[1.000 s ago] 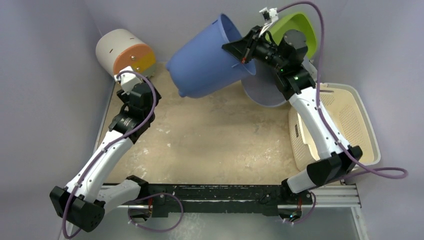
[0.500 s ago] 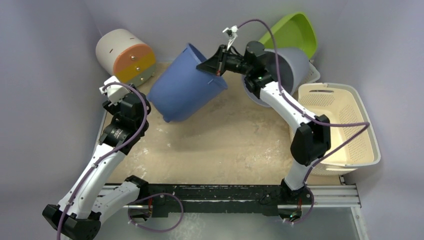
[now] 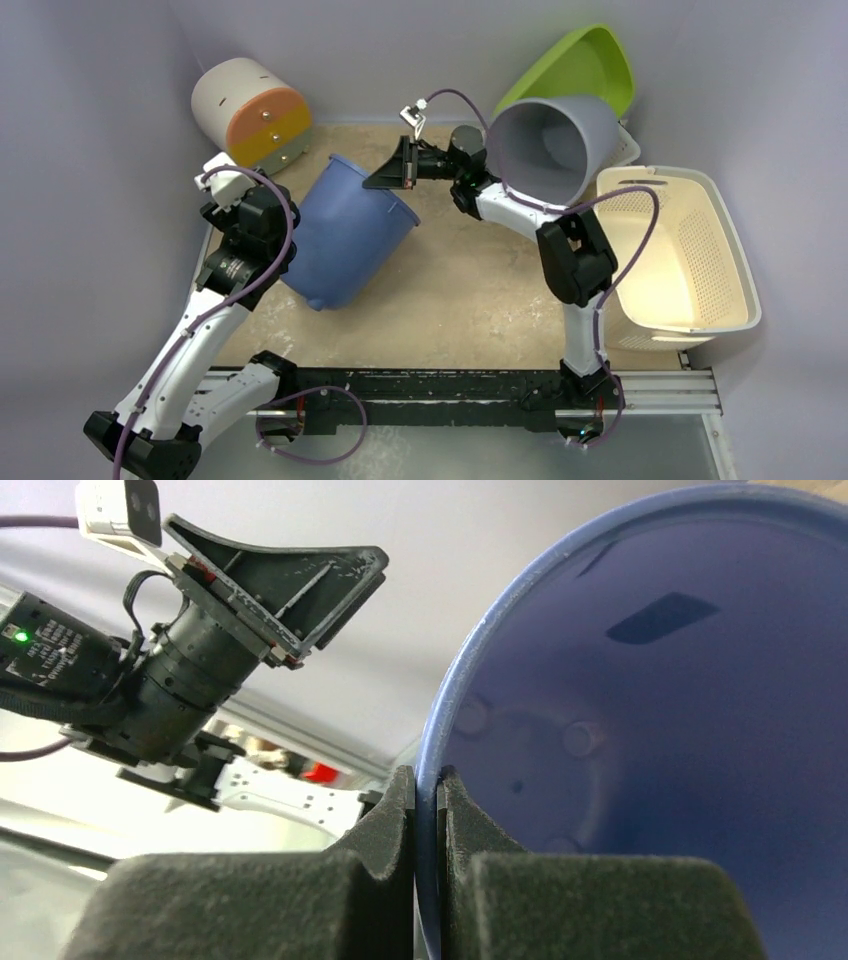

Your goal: Turn the large container upside down

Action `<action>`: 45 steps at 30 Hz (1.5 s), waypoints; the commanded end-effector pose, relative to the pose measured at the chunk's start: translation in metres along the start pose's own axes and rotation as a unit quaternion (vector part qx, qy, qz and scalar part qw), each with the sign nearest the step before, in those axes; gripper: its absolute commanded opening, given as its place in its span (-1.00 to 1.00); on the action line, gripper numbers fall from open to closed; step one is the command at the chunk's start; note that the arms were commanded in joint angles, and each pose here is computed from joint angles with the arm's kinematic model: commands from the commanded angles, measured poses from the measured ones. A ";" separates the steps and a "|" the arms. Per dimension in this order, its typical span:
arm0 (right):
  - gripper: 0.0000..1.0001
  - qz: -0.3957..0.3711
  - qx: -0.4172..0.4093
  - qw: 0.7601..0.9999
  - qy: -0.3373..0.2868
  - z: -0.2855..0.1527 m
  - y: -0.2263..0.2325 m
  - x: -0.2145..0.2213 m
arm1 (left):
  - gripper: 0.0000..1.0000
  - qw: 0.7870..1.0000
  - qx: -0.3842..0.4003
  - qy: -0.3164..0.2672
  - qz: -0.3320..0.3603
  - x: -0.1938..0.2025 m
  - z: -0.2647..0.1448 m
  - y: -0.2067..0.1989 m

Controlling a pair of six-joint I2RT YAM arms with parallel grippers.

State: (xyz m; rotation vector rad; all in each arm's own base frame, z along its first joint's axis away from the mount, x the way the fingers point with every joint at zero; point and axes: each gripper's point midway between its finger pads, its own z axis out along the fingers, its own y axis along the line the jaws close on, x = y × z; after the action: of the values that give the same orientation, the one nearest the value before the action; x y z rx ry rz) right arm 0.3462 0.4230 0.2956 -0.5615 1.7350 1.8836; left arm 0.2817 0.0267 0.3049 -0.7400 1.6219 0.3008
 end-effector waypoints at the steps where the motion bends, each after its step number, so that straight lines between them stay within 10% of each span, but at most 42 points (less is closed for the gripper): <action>1: -1.00 0.001 -0.099 0.995 -0.002 -0.008 0.034 -0.004 | 0.32 0.999 -0.005 -0.027 -0.018 -0.030 -0.002 -0.002; 10: -1.00 0.122 -0.165 0.979 -0.022 -0.023 -0.011 0.017 | 0.32 0.999 -0.006 -0.033 -0.004 -0.038 0.001 -0.009; 32: -1.00 0.198 0.185 0.961 -0.045 -0.105 -0.216 0.052 | 0.32 0.999 0.002 -0.032 0.011 -0.041 0.007 -0.024; 45: -1.00 0.160 0.369 0.916 -0.014 -0.142 -0.256 0.062 | 0.32 1.000 0.009 -0.030 0.004 -0.037 0.007 -0.026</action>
State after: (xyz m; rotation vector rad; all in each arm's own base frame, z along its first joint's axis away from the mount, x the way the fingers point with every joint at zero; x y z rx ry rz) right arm 0.4836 0.3285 0.1751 0.0371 2.0085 1.5904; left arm 0.3026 0.0210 0.3262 -0.6773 1.6262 0.3567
